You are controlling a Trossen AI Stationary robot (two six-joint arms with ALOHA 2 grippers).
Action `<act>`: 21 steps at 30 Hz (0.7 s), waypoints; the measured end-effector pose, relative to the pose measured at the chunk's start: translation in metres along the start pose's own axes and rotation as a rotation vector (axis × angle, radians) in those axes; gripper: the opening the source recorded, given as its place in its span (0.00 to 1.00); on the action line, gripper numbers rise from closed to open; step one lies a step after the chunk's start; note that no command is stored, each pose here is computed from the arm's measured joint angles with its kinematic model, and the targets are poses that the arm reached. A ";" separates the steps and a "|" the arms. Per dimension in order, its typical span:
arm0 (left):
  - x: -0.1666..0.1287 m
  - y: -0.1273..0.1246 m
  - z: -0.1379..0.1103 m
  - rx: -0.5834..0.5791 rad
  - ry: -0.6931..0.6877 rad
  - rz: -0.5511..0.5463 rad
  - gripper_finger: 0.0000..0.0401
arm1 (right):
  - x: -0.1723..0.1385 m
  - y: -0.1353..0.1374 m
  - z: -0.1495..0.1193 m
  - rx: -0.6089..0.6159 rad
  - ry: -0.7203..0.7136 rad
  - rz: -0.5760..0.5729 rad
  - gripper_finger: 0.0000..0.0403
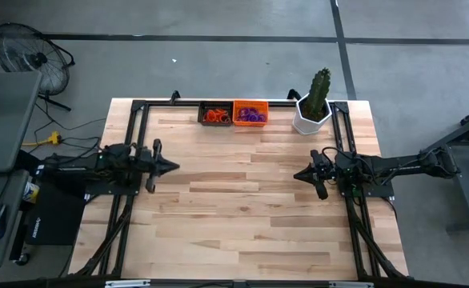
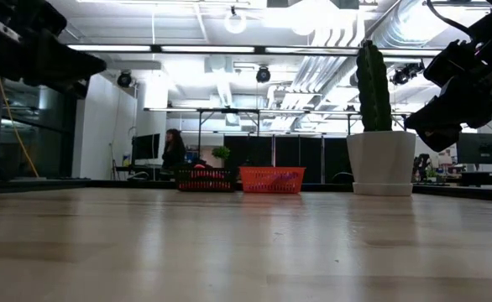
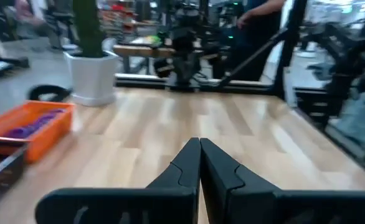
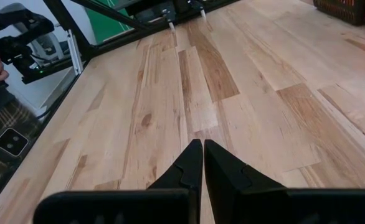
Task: Sort spring keychains into baskets
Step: Return to Home Position
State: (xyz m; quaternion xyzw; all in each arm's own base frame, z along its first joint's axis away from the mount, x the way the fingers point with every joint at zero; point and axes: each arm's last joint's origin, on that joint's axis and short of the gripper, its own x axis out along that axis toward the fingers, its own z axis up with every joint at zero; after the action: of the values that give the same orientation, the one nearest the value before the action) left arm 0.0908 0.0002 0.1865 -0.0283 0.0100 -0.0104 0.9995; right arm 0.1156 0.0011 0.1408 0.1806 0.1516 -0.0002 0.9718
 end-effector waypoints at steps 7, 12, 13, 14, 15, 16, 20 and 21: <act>0.007 0.001 -0.016 0.009 -0.043 -0.007 0.00 | 0.000 0.000 0.000 0.000 0.000 0.000 0.03; 0.007 0.002 -0.017 0.030 -0.036 0.024 0.00 | 0.000 0.000 0.000 0.000 0.001 0.000 0.03; 0.007 0.002 -0.017 0.030 -0.039 0.023 0.00 | 0.000 0.000 0.000 0.000 0.000 0.000 0.03; 0.007 0.002 -0.017 0.028 -0.045 0.021 0.00 | 0.000 0.000 0.000 0.000 -0.001 0.000 0.03; 0.007 0.002 -0.017 0.026 -0.044 0.021 0.00 | 0.000 0.000 0.000 0.000 -0.001 0.000 0.03; 0.007 0.002 -0.017 0.026 -0.039 0.020 0.00 | 0.000 0.000 0.000 0.000 0.000 0.000 0.03; 0.007 0.002 -0.017 0.026 -0.040 0.019 0.00 | 0.000 0.000 0.000 0.000 0.000 0.000 0.03; 0.007 0.002 -0.017 0.026 -0.039 0.019 0.00 | 0.000 0.000 0.000 0.000 0.000 0.000 0.03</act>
State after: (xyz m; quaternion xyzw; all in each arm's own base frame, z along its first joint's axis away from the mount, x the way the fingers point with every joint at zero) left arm 0.0973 0.0008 0.1689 -0.0154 -0.0096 -0.0007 0.9998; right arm 0.1156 0.0011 0.1408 0.1806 0.1516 -0.0002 0.9718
